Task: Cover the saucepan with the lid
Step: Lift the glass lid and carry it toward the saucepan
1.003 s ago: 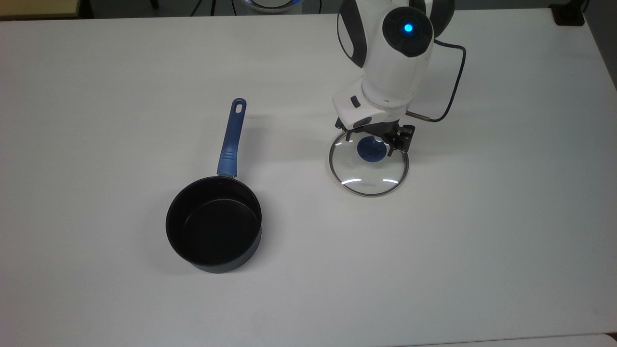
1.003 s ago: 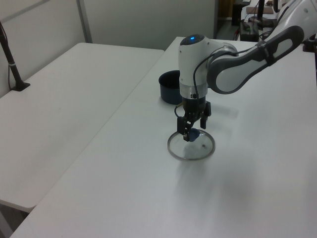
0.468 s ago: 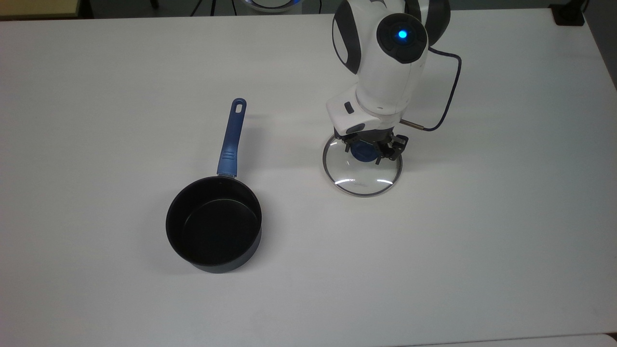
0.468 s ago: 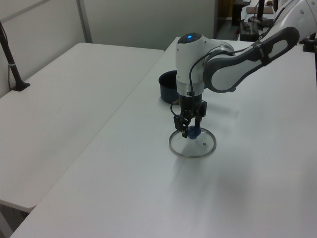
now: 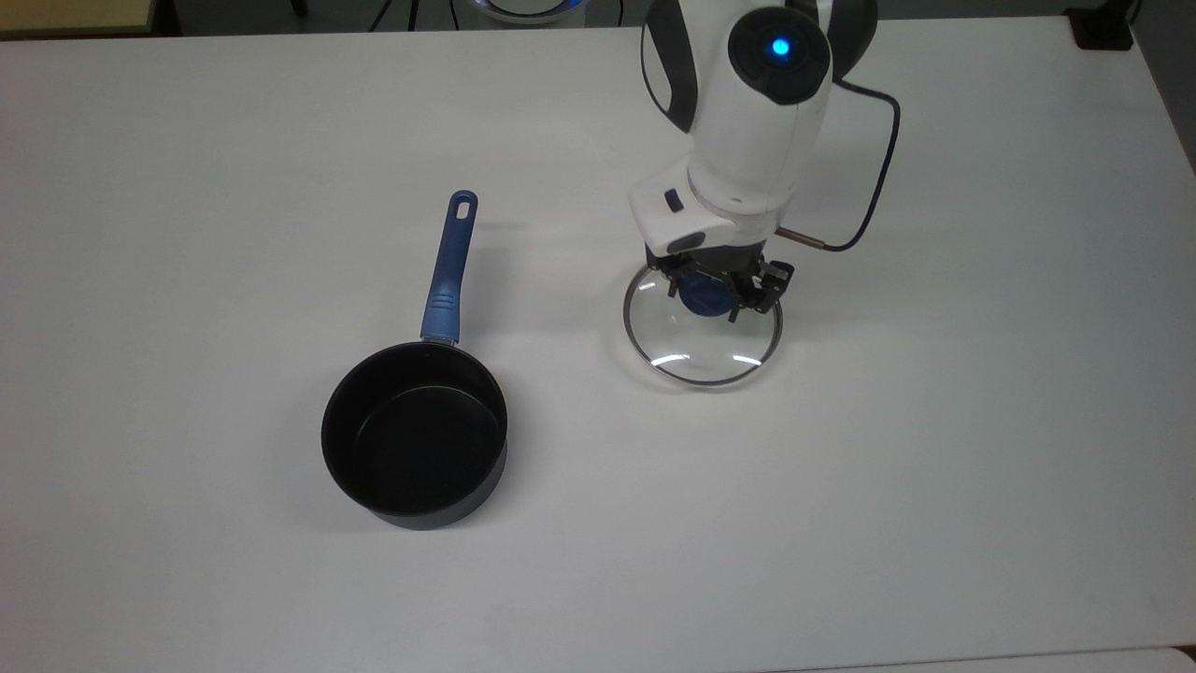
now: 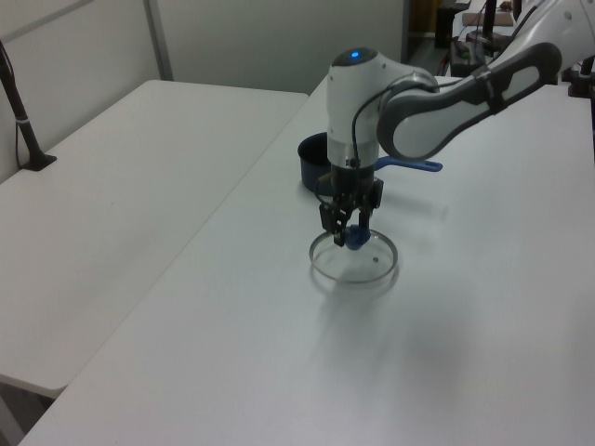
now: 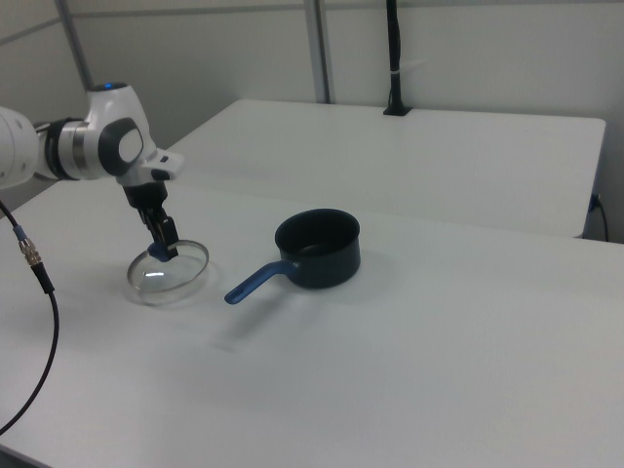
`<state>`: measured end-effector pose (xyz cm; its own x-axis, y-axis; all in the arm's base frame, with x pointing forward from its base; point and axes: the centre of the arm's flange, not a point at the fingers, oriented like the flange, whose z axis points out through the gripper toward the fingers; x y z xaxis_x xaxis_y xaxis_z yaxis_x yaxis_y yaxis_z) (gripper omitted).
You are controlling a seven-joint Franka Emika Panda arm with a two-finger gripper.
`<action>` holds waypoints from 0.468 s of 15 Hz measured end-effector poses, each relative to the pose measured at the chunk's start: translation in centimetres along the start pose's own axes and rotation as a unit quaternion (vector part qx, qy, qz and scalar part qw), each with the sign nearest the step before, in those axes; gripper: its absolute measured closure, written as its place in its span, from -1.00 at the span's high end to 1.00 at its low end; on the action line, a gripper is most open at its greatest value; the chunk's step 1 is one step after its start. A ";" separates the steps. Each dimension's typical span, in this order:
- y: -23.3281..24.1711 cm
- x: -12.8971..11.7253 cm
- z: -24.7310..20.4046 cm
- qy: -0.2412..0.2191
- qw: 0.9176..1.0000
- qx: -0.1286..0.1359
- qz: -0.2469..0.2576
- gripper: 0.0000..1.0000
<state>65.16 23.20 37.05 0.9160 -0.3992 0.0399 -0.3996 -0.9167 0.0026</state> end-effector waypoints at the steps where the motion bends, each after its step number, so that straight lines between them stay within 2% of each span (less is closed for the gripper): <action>1: 0.4 0.3 -1.0 -0.003 1.000 -0.004 0.004 0.32; 5: 6.3 3.1 -9.3 -0.028 0.999 -0.022 0.033 0.32; 7: 8.8 4.5 -11.1 -0.031 0.998 -0.023 0.042 0.32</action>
<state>65.37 13.51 48.36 0.8792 -0.4760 -0.0203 -0.4747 -0.8789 0.0475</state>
